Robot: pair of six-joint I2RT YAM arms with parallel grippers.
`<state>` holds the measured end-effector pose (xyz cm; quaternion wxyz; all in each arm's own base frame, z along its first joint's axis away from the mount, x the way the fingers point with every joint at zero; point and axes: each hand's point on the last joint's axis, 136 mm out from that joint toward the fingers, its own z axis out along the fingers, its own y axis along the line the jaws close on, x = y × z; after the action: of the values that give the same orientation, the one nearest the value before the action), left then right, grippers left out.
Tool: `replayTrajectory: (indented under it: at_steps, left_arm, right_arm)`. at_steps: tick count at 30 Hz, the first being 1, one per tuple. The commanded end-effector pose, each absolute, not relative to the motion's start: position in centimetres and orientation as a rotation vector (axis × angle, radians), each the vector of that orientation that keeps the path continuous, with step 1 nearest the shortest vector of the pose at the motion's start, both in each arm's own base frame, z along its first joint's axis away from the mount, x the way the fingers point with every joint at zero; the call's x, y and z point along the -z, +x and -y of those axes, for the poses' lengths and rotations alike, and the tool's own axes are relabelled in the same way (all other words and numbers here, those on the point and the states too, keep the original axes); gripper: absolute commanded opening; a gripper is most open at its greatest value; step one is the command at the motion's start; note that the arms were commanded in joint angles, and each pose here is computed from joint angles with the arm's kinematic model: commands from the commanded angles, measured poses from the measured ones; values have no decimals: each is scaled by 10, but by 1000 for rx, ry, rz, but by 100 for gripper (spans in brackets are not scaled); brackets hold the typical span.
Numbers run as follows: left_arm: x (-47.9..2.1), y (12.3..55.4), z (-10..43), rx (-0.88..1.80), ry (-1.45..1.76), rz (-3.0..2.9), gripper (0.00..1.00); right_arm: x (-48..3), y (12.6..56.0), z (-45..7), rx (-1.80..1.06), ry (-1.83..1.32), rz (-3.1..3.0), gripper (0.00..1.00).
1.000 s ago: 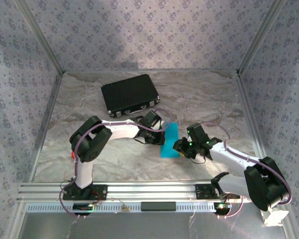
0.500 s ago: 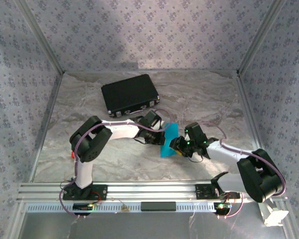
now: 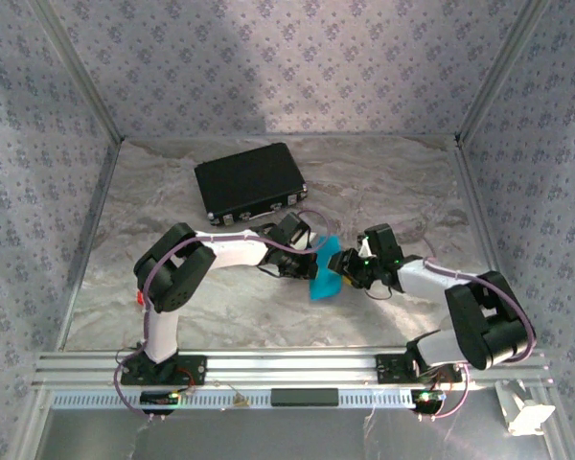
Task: Fold a paper plane with a square sheet of paper (pick it up from the middle)
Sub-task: Turn over the paper at the center of the table.
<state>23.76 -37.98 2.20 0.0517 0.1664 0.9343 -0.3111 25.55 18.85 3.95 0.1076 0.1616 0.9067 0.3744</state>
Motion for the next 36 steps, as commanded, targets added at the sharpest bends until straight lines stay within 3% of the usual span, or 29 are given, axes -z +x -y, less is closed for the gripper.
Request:
replayTrajectory:
  at_steps: [1, 15, 26, 30, 36]
  left_arm:
    - [-8, 226, 372, 912, 501, -2905, 2]
    - [-9, 225, 372, 911, 492, -2913, 3]
    - [-21, 230, 378, 945, 501, -2877, 5]
    - [-33, 233, 379, 952, 494, -2845, 11]
    - [-71, 242, 377, 963, 467, -2734, 26]
  right_arm:
    - [-48, 265, -194, -1178, 406, -2635, 45]
    - [-35, 268, -186, -1219, 440, -2619, 31]
    - [-33, 271, -184, -1255, 452, -2604, 12]
    - [-36, 271, -183, -1258, 445, -2598, 6]
    - [-49, 271, -180, -1215, 405, -2582, 4]
